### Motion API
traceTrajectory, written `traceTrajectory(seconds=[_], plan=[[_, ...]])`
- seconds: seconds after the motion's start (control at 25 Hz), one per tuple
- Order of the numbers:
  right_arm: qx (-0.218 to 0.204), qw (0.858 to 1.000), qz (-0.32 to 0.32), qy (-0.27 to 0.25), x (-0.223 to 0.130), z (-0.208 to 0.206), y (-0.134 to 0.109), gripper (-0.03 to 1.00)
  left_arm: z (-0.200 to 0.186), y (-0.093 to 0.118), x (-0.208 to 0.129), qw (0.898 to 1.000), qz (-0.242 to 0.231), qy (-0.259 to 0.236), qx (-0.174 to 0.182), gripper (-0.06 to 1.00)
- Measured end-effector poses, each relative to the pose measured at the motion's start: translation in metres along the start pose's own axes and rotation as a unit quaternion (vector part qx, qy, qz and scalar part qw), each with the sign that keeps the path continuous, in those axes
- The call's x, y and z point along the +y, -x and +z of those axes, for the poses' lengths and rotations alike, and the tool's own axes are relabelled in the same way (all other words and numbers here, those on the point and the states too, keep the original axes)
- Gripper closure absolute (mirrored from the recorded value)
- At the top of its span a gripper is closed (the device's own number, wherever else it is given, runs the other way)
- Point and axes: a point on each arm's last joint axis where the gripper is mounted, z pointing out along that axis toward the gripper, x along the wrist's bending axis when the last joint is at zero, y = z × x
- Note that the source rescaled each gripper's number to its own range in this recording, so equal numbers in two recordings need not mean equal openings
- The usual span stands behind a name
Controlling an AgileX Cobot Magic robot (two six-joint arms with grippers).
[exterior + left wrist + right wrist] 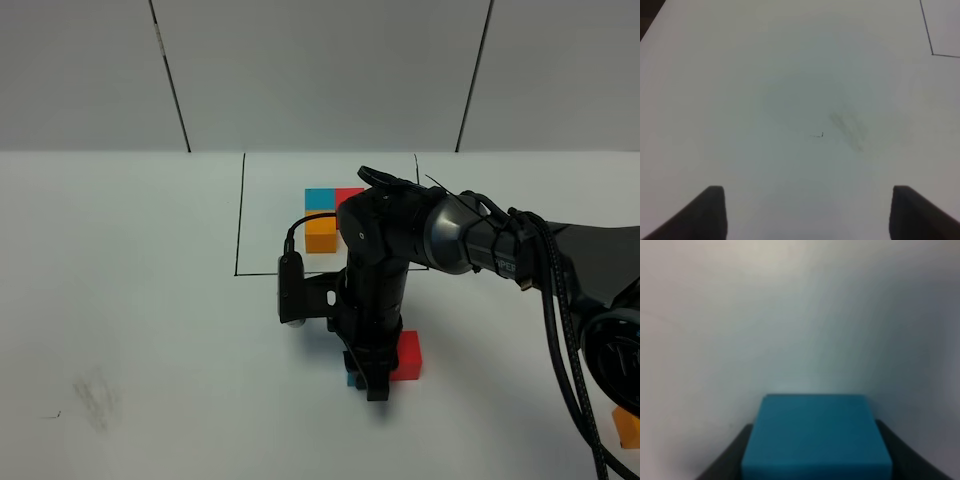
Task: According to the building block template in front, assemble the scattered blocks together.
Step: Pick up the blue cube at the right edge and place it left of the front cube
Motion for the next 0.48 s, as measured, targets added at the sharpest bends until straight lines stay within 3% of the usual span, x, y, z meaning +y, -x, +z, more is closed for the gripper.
traceTrajectory(seconds=[0.12, 0.32, 0.48], plan=[[0.001, 1.000, 0.000, 0.000, 0.000, 0.000, 0.000, 0.72, 0.000, 0.000, 0.000, 1.000, 0.000, 0.000, 0.000, 0.44], [-0.008, 1.000, 0.000, 0.008, 0.001, -0.010, 0.000, 0.37, 0.000, 0.000, 0.000, 1.000, 0.000, 0.000, 0.000, 0.44], [-0.047, 0.998, 0.014, 0.033, 0.002, -0.051, -0.002, 0.19, 0.000, 0.000, 0.000, 1.000, 0.000, 0.000, 0.000, 0.44]])
